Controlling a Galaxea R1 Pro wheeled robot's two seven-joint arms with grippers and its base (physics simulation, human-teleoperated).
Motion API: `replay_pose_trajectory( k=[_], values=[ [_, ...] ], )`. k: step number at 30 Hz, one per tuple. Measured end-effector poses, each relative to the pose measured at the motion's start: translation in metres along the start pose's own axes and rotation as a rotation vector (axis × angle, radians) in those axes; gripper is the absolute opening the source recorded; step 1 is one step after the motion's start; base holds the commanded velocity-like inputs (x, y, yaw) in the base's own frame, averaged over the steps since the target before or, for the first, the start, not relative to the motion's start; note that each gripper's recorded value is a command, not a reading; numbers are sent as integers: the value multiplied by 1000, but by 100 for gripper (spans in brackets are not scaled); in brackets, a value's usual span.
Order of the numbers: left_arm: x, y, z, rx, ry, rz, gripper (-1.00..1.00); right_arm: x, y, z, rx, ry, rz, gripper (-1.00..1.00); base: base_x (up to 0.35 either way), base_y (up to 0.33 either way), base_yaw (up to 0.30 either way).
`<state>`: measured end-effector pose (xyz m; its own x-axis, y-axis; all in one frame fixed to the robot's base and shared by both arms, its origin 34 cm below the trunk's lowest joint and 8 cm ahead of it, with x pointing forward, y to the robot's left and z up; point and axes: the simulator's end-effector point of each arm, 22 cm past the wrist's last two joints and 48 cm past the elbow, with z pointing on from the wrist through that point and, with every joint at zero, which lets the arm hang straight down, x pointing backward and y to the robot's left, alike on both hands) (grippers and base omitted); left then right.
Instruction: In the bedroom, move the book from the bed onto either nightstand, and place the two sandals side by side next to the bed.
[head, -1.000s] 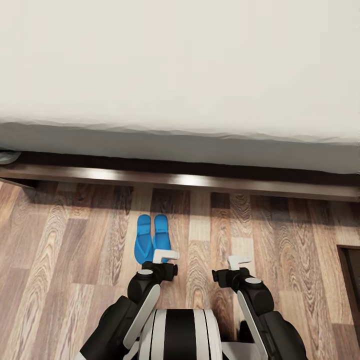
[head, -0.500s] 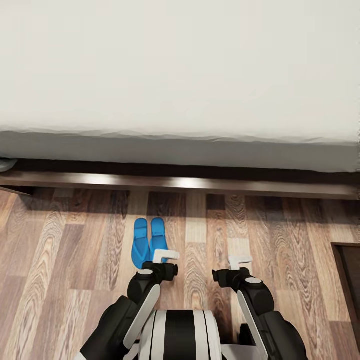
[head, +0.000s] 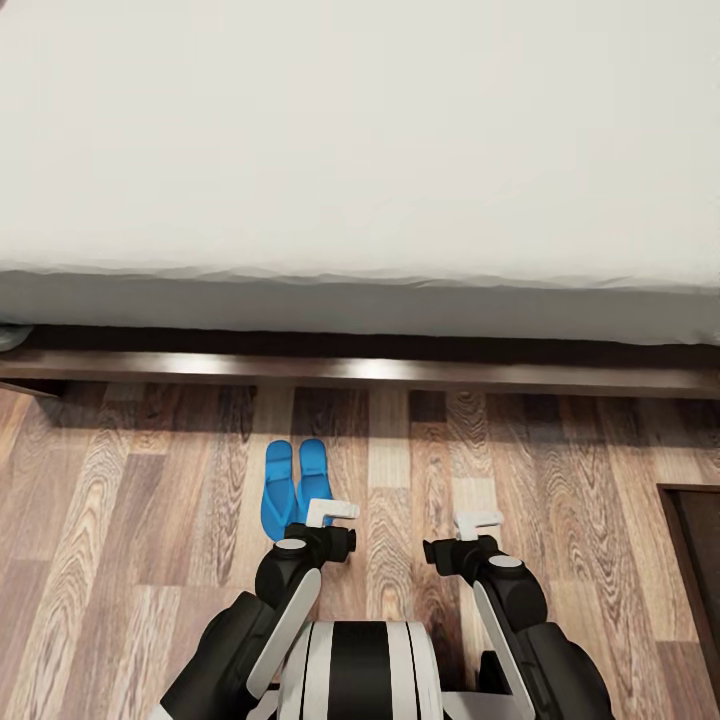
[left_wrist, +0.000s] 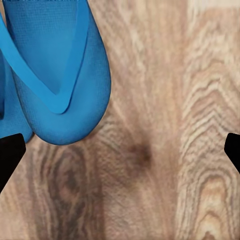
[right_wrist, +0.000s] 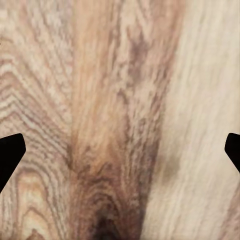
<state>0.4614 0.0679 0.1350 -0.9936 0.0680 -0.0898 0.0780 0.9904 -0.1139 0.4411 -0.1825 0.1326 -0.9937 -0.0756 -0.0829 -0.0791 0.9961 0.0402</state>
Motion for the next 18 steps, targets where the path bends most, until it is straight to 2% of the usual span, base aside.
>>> replay_pose_trajectory(
  k=[18],
  values=[
    [-5, -1, -4, -1, -13, 2, 100, -6, -1, -4, 4, -16, -3, 100, 0, 0, -3]
  ],
)
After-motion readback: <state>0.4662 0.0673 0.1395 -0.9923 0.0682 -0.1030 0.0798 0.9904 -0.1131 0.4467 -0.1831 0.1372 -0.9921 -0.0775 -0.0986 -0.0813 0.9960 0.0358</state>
